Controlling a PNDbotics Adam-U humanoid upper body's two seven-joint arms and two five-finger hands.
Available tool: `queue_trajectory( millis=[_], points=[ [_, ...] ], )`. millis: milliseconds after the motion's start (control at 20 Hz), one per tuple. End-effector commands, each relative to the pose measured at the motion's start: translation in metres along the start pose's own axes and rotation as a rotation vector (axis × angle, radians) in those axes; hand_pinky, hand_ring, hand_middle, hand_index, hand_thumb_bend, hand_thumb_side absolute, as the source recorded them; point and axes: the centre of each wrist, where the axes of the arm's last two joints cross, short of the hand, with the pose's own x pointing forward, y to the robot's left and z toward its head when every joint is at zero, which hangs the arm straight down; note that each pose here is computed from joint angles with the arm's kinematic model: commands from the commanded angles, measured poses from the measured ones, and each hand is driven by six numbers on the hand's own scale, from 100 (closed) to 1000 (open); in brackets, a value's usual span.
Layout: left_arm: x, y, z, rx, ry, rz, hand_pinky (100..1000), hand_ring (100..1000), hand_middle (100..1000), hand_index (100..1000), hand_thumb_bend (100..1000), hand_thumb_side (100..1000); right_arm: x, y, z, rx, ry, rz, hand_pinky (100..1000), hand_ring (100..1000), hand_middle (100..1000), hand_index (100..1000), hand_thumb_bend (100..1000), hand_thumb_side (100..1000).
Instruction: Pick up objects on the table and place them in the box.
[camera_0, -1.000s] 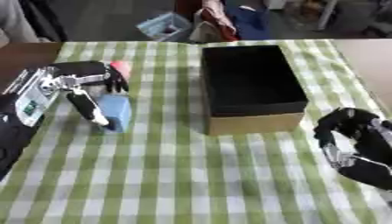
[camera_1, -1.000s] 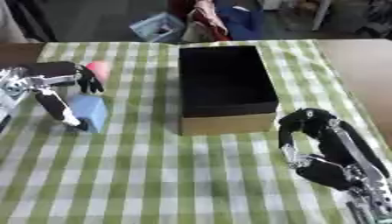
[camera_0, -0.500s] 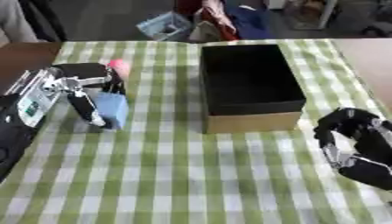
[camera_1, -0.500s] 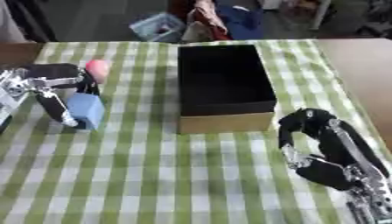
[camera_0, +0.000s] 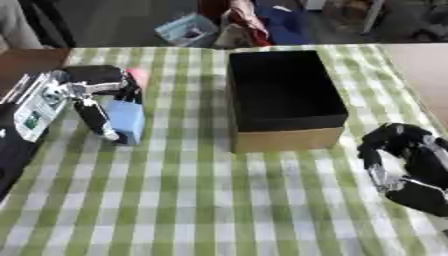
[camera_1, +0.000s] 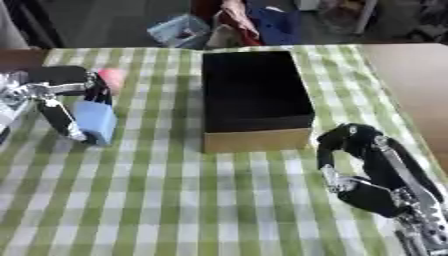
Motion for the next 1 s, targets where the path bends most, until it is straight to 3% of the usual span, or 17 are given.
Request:
queue_trajectory(
  millis=[50,350,600,1000],
  points=[
    [0.004,0.039,0.012,0.111,-0.008,-0.035,592,386,385,557,519,100,0.005,-0.005,-0.003,0.014,-0.015,0.018,669,530,522,641,100,100],
    [0.029,0.074,-0.007,0.265,-0.088,-0.057,596,389,388,559,532,100,0.007,-0.002,-0.007,0.045,-0.028,0.014,669,530,522,641,100,100],
    [0.052,0.092,-0.028,0.357,-0.17,-0.098,604,403,399,568,545,100,0.011,0.0,-0.013,0.085,-0.051,0.012,669,530,522,641,100,100],
    [0.08,0.082,-0.062,0.316,-0.294,-0.141,621,453,447,606,558,100,0.017,0.004,-0.024,0.137,-0.085,0.004,669,530,522,641,100,100]
  ],
)
